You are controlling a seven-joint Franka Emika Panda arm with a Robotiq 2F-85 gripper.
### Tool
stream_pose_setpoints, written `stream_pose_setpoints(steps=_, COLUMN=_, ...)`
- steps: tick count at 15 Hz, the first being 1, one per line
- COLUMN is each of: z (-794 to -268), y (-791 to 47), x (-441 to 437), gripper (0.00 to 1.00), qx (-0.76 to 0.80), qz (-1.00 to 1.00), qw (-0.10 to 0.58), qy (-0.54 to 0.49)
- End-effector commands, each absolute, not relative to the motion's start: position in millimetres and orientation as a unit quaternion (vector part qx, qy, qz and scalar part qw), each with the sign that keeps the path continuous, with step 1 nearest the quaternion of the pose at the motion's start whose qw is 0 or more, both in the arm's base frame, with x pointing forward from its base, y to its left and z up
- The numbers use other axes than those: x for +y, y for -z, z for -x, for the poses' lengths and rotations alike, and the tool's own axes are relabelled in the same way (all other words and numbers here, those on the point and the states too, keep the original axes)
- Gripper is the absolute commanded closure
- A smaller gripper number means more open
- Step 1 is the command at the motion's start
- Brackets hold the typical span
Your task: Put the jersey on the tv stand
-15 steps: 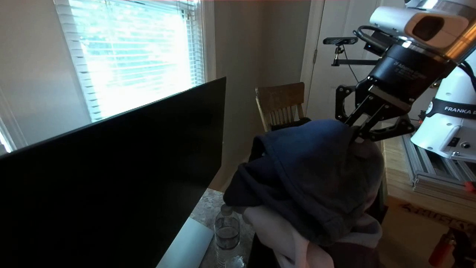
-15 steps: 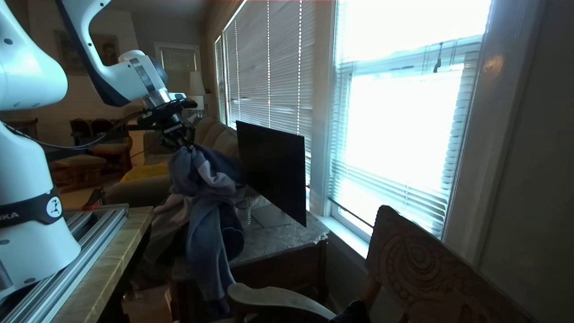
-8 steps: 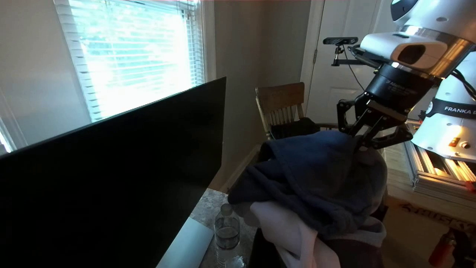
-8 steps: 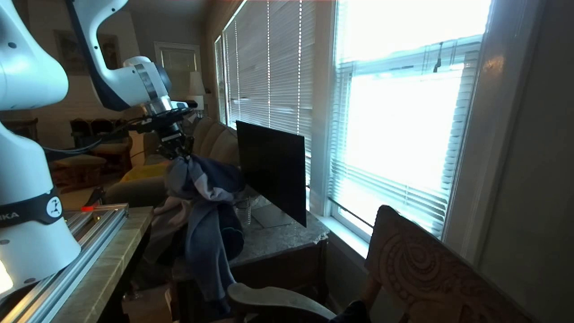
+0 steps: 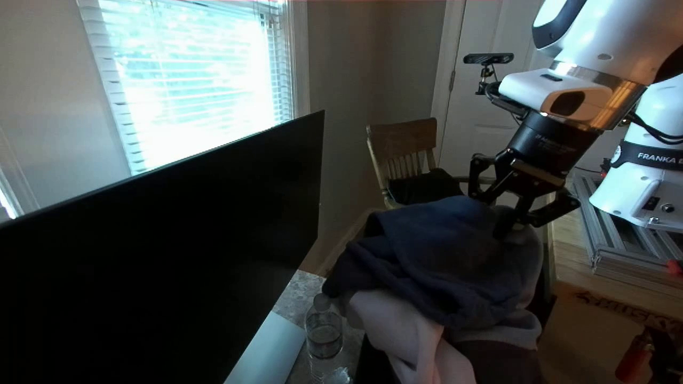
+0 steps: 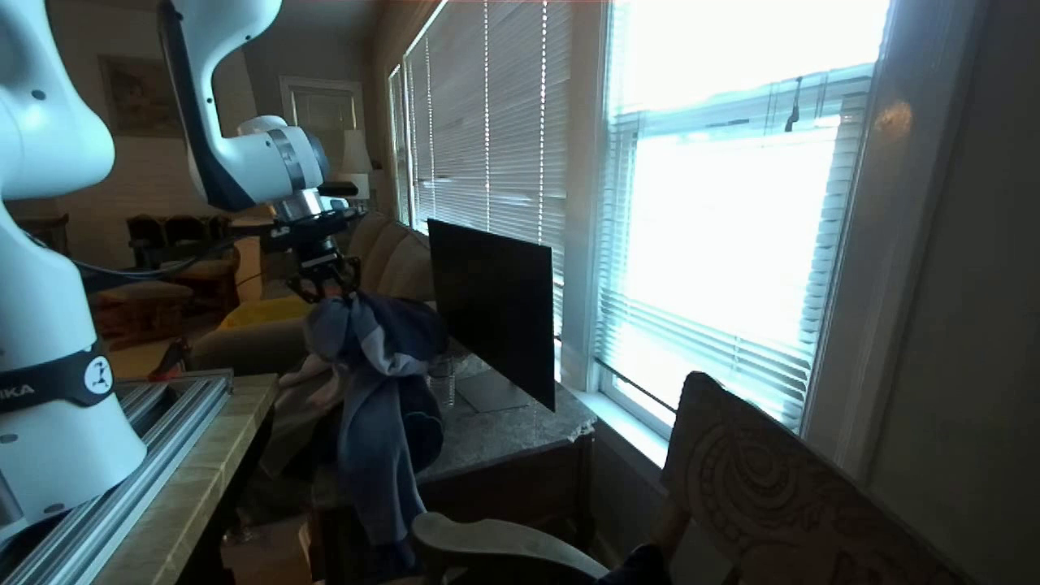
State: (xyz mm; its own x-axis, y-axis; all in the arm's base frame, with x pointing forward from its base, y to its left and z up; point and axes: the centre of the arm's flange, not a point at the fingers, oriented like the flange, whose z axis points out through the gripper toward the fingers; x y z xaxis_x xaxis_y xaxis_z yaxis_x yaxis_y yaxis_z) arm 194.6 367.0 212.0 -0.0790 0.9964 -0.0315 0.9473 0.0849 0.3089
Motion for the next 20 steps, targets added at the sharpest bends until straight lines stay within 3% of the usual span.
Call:
stream_pose_setpoints(steps=1, z=-192, y=-196, x=403, gripper=0.29, qx=0.742, qz=-0.647, qw=0.105, qy=-0.138)
stream_pose_setpoints(steps=5, z=-176, y=-222, x=417, gripper=0.01, qx=0.741, qz=-0.649, qw=0.11, qy=-0.136)
stream_pose_setpoints(steps=10, z=-149, y=-246, x=415, gripper=0.0, qx=0.679, qz=-0.715, qw=0.154, qy=-0.063)
stream_pose_setpoints(steps=20, z=-123, y=-333, x=414, gripper=0.0, qx=0.505, qz=-0.831, qw=0.19, qy=-0.134)
